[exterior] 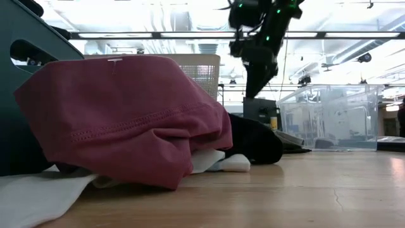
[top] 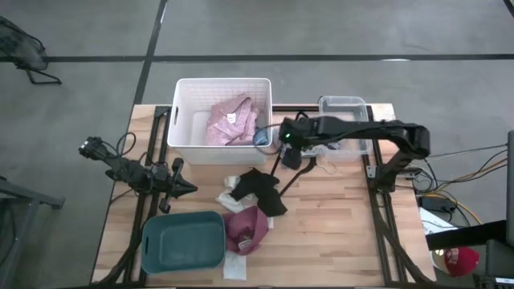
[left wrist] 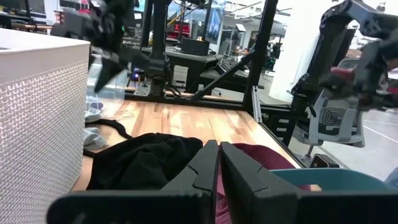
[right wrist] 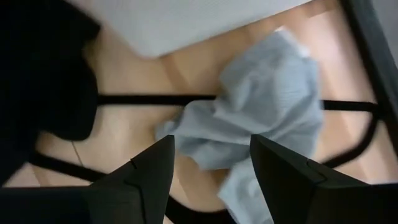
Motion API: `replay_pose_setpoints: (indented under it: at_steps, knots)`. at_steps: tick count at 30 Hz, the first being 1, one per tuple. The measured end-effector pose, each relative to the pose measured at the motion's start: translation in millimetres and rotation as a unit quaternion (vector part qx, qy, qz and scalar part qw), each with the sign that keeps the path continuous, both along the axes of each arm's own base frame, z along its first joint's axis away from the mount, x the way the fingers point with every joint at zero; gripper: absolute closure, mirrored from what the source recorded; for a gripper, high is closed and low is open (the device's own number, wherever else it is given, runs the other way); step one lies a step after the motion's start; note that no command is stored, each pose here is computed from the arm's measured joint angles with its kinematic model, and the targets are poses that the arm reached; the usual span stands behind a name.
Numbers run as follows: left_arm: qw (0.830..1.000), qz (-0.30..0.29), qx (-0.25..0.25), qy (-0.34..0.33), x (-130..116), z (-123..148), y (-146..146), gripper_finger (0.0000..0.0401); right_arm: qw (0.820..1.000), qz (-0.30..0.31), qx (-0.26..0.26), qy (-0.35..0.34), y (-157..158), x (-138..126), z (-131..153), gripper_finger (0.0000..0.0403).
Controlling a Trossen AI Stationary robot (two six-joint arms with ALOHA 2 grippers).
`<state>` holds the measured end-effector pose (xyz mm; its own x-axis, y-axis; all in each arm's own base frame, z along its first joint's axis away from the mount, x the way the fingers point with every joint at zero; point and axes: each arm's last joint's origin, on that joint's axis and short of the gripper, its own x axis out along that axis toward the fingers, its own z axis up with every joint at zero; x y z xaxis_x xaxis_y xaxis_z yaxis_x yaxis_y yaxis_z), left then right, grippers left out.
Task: Pick & Place Cloths
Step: Put the gray boxer into the blue bin
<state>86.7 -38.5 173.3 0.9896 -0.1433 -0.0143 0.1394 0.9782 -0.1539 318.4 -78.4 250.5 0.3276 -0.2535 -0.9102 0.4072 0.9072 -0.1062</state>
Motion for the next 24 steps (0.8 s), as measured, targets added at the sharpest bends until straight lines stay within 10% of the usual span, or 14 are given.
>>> replay_pose_setpoints:
  at_steps: [12,24]
  knots:
    - [1.000,0.000,0.000,0.000,0.0,0.0,0.0,0.0378,0.996,0.035,0.024,0.074,4.9,30.2,-63.4,0.0203]
    - [1.000,0.000,0.000,0.000,0.0,0.1,0.0,0.0378,0.999,0.004,0.023,0.039,7.2,30.1,-61.9,0.0242]
